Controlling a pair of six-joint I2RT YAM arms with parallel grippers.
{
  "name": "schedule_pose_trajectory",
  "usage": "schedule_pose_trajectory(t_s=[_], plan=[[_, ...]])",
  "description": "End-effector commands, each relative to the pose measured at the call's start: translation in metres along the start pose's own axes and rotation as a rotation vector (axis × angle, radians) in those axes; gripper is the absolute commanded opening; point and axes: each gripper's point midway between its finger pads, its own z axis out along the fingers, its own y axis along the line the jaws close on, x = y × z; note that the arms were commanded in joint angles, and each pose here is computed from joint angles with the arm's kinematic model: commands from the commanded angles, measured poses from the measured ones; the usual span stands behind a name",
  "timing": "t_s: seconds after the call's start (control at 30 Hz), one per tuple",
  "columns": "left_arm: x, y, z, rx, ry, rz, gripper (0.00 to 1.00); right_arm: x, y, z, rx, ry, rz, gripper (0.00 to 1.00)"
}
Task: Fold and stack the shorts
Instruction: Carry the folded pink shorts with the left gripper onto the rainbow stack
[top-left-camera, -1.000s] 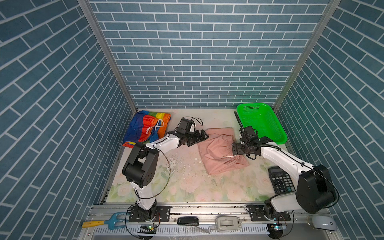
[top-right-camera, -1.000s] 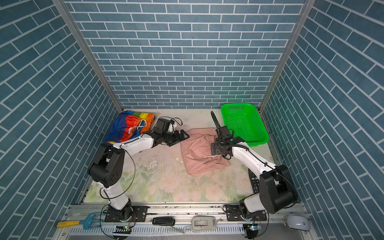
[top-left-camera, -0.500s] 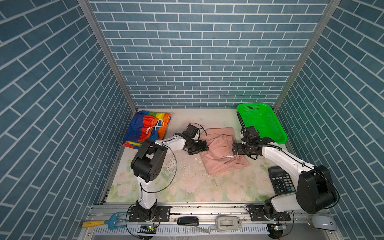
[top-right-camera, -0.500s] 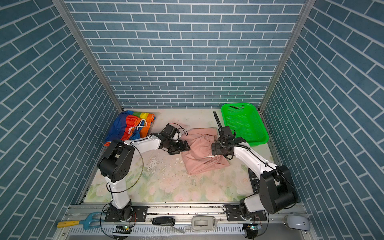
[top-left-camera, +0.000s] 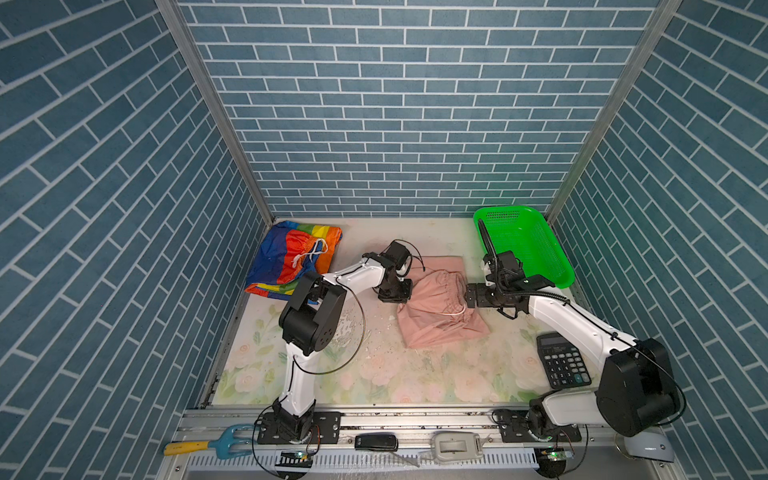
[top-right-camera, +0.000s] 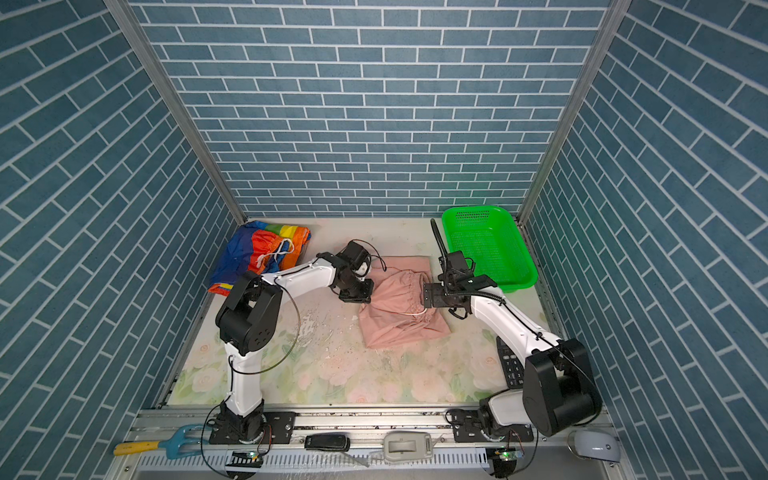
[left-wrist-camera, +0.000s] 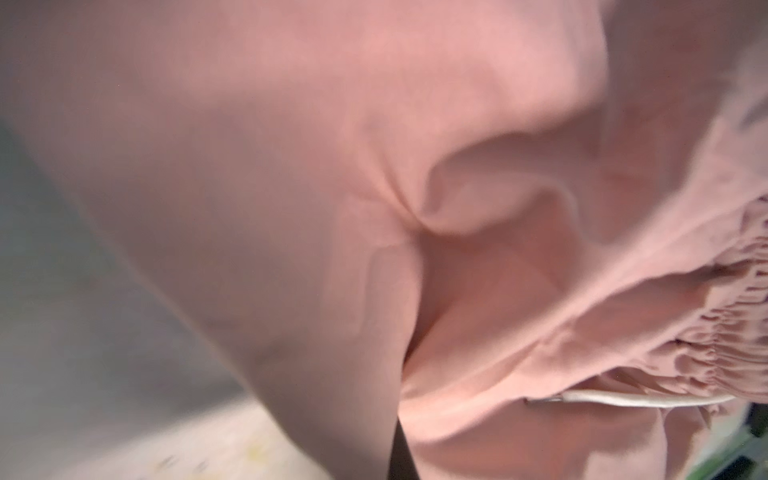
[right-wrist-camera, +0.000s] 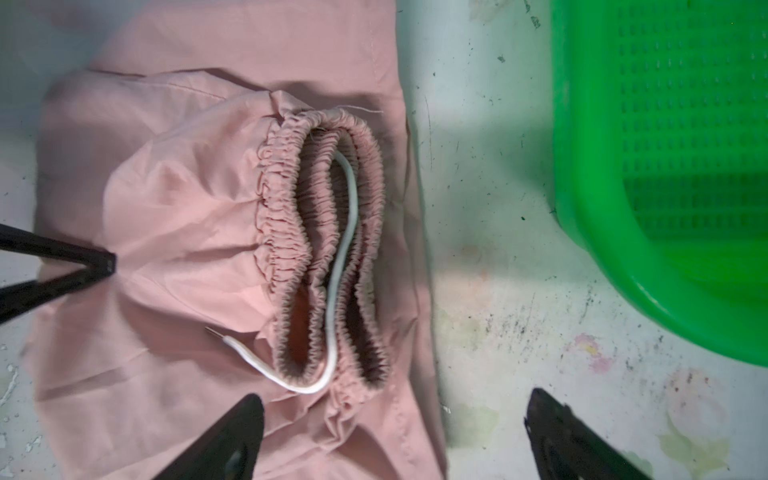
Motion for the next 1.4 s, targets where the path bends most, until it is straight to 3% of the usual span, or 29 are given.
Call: schedule_pose_trajectory(t_s=[0.0,0.17,0.43,0.67,0.93,1.13,1.37], plan=[[0.005,0.065,-0.058,-0.402,0.108,0.184,0.0,0.0,0.014,0.007,-0.054,0.01,0.011,0.99],[-0.023,0.116,-0.12,-0.816,0.131,0.348,0.0,-0.008,0.045,0.015,-0.094,0.001,-0.04,0.99],[-0.06,0.151,-0.192,-1.067,0.047,0.385,0.0,-0.019,0.102,0.028,-0.177,0.007,-0.116,0.99],[-0.079,0.163,-0.241,-1.121,-0.04,0.382,0.0,-0.023,0.125,0.036,-0.212,0.009,-0.135,0.99],[-0.083,0.193,-0.267,-1.122,-0.048,0.339,0.0,-0.029,0.137,0.036,-0.251,0.01,-0.145,0.99],[-0.085,0.191,-0.289,-1.015,-0.159,0.321,0.0,-0.033,0.145,0.042,-0.269,0.025,-0.147,0.99],[-0.083,0.225,-0.295,-0.942,-0.165,0.279,0.0,-0.04,0.154,0.045,-0.288,0.046,-0.158,0.99]])
